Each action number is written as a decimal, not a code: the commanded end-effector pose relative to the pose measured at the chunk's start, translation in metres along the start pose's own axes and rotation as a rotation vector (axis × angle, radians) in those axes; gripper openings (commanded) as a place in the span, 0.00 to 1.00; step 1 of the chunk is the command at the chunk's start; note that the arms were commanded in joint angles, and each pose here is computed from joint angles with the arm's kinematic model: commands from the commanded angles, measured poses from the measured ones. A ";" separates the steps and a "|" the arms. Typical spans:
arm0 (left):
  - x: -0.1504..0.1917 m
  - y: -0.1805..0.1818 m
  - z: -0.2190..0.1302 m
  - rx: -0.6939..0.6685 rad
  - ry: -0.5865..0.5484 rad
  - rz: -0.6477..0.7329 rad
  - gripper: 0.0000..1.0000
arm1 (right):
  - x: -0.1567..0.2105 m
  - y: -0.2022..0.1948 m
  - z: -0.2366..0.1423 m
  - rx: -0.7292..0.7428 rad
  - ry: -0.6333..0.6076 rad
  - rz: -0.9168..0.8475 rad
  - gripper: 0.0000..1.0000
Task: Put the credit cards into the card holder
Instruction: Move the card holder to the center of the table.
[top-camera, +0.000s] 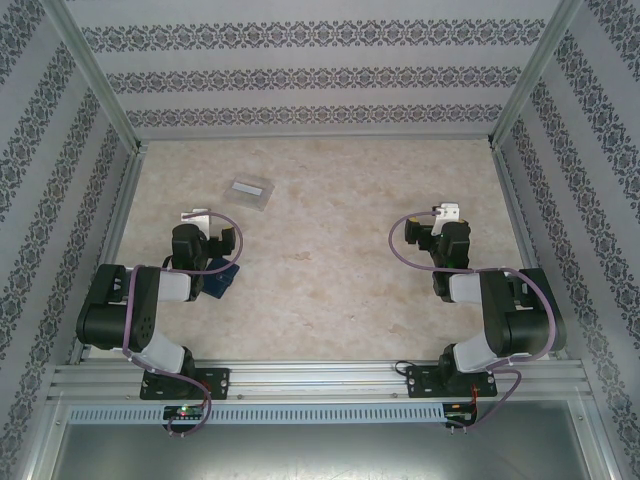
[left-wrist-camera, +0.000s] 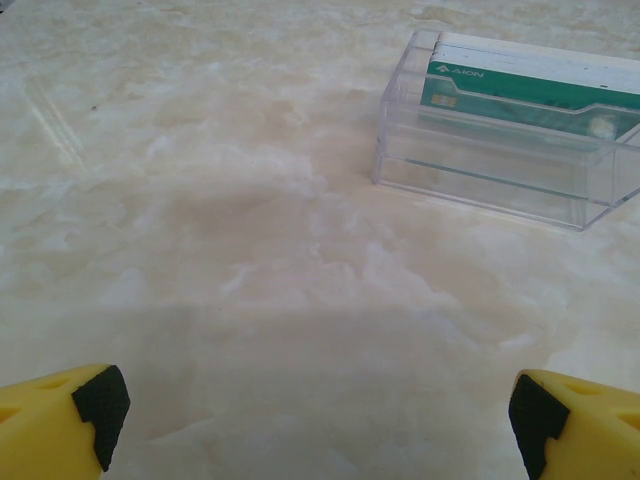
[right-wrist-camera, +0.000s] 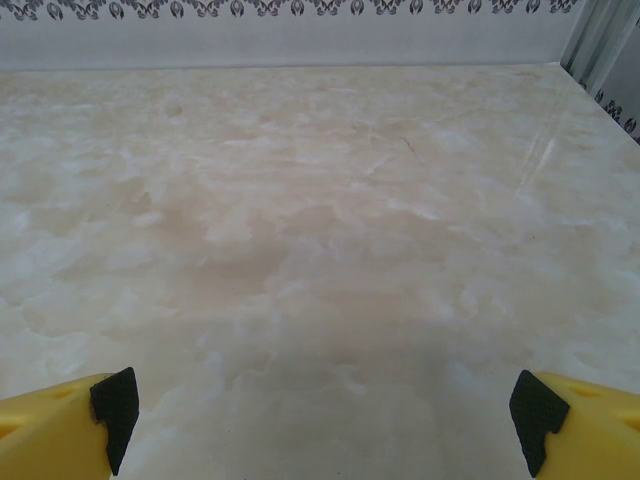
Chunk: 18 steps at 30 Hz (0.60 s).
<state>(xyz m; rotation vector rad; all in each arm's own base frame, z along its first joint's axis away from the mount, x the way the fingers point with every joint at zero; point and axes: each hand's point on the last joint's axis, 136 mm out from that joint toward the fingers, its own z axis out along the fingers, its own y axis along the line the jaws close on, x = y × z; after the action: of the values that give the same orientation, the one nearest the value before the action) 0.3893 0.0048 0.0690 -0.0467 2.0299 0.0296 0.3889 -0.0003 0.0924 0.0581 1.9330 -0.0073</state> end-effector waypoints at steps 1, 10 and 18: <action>-0.016 0.003 0.003 -0.001 -0.054 0.014 0.99 | -0.015 0.000 0.003 0.006 -0.048 -0.014 0.98; -0.048 -0.003 -0.009 0.030 0.034 0.003 0.99 | -0.028 -0.006 -0.005 0.020 -0.074 0.016 0.98; -0.087 0.006 -0.078 -0.096 0.312 -0.508 0.99 | -0.088 -0.024 -0.063 0.122 -0.181 0.175 0.98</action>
<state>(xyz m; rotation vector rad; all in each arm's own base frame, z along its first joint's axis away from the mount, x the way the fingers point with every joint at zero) 0.4098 0.0008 0.2279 -0.2774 1.9784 -0.1520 0.3685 -0.0158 0.1769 0.1545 1.7656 -0.0405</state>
